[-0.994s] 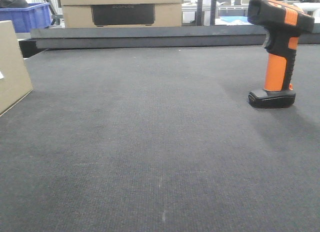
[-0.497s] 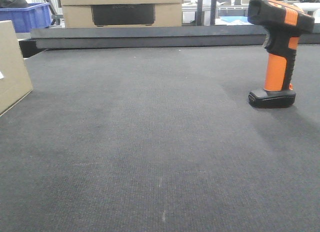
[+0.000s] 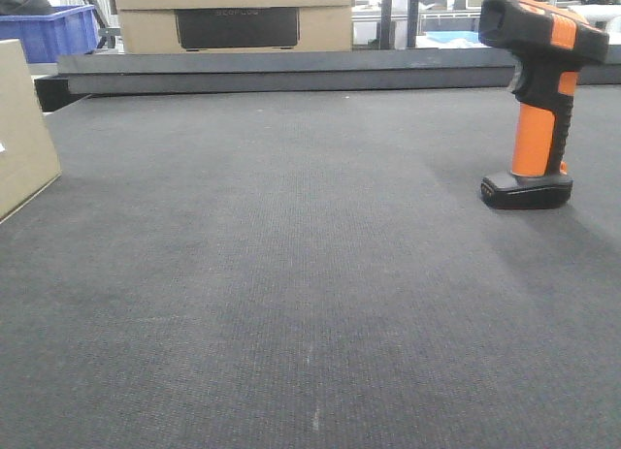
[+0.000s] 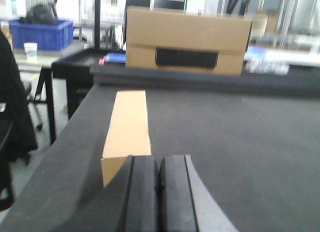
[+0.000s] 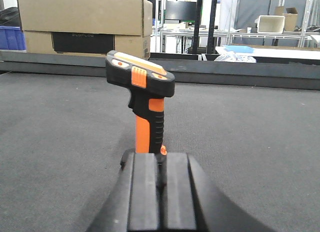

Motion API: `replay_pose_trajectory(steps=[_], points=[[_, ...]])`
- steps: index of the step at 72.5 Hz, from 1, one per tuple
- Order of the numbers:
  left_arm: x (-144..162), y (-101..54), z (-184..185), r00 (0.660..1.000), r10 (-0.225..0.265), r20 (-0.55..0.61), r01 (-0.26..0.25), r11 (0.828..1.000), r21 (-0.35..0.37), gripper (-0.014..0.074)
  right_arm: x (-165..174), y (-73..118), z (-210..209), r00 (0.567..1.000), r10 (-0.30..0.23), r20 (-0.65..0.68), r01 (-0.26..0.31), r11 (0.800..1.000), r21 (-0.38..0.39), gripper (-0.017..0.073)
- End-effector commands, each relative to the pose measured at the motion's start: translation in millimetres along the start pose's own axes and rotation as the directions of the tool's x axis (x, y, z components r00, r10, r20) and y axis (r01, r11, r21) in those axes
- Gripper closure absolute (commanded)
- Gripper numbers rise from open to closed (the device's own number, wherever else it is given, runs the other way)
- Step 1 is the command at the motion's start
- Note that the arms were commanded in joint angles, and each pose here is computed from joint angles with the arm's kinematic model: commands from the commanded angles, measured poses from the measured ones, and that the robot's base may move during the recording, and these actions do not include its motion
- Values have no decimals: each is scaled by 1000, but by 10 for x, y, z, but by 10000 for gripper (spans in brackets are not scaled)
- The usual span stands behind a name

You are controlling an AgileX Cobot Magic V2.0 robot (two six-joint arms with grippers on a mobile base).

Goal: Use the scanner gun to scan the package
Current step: 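Move the left gripper over the small cardboard box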

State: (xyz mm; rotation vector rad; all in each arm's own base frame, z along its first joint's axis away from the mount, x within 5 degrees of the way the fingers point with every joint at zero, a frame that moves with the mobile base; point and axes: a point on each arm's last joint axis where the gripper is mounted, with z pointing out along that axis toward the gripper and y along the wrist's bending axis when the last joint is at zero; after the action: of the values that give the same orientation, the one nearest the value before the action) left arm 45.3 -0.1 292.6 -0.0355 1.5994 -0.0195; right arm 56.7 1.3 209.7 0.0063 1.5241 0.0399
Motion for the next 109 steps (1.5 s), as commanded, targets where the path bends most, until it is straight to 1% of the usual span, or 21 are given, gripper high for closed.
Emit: replay_pose_trajectory(steps=[1, 10, 17, 35, 37, 42, 43, 50, 55, 59, 61, 68, 73, 81, 88, 92, 94, 99, 102, 106, 109], points=[[-176, 7, 41, 995, 33, -97, -34, 999, -14, 704, -19, 0, -3, 1000, 0, 23, 0, 1000, -1, 720], [-377, 7, 177, 969, 38, -245, -43, 999, -17, 704, -19, 0, -3, 1000, 0, 23, 0, 1000, -1, 720], [-489, 6, 388, 934, 34, -357, -43, 999, -17, 704, -19, 0, -3, 1000, 0, 23, 0, 1000, -1, 720], [-604, 13, 808, 890, 33, -455, -46, 999, -19, 704, -19, 0, -3, 1000, 0, 23, 0, 1000, -1, 720], [-621, 14, 860, 881, 19, -472, -34, 999, -24, 704, -19, 0, -3, 1000, 0, 23, 0, 1000, -1, 720], [-678, 10, 1005, 850, -6, -527, -12, 999, -32, 704, -19, 0, -3, 1000, 0, 23, 0, 1000, -1, 720], [-674, 11, 1061, 835, -12, -550, -9, 999, -36, 704, -19, 0, -3, 1000, 0, 23, 0, 1000, -1, 720], [-751, 14, 1361, 757, -17, -653, -11, 999, -39, 704, -19, 0, -3, 1000, 0, 23, 0, 1000, -1, 720], [-820, 16, 1574, 722, -19, -691, -12, 999, -40, 704, -19, 0, -3, 1000, 0, 23, 0, 1000, -1, 720], [-894, 10, 1716, 707, -22, -707, -6, 999, -38, 704, -19, 0, -3, 1000, 0, 23, 0, 1000, -1, 720], [-899, 12, 1816, 689, -19, -725, -10, 999, -35, 704, -19, 0, -3, 1000, 0, 23, 0, 1000, -1, 720], [-969, 12, 2085, 662, 3, -750, -24, 1000, -17, 704, -19, 0, -3, 1000, 0, 23, 0, 1000, -1, 720], [-963, 10, 2258, 632, 24, -774, -33, 999, 4, 704, -19, 0, -3, 1000, 0, 23, 0, 1000, -1, 720], [-1000, 12, 2428, 632, 28, -775, -36, 999, 7, 704, -19, 0, -3, 1000, 0, 23, 0, 1000, -1, 720], [-992, 88, 2489, 628, 10, -778, -16, 1000, -1, 704, -19, 0, -3, 1000, 0, 23, 0, 1000, -1, 720], [-955, 189, 2502, 608, -24, -793, 26, 1000, -11, 704, -19, 0, -3, 1000, 0, 23, 0, 1000, -1, 720], [-948, 223, 2496, 601, -41, -798, 61, 998, -5, 704, -19, 0, -3, 1000, 0, 23, 0, 1000, -1, 720], [-952, 324, 2470, 594, -66, -802, 110, 994, 0, 704, -19, 0, -3, 1000, 0, 23, 0, 1000, -1, 720], [-954, 370, 2465, 596, -68, -800, 106, 994, -6, 704, -19, 0, -3, 1000, 0, 23, 0, 1000, -1, 720], [-957, 398, 2470, 604, -56, -795, 79, 997, -11, 704, -19, 0, -3, 1000, 0, 23, 0, 1000, -1, 720], [-953, 401, 2475, 604, -56, -795, 77, 997, -12, 704, -19, 0, -3, 1000, 0, 23, 0, 1000, -1, 720]])
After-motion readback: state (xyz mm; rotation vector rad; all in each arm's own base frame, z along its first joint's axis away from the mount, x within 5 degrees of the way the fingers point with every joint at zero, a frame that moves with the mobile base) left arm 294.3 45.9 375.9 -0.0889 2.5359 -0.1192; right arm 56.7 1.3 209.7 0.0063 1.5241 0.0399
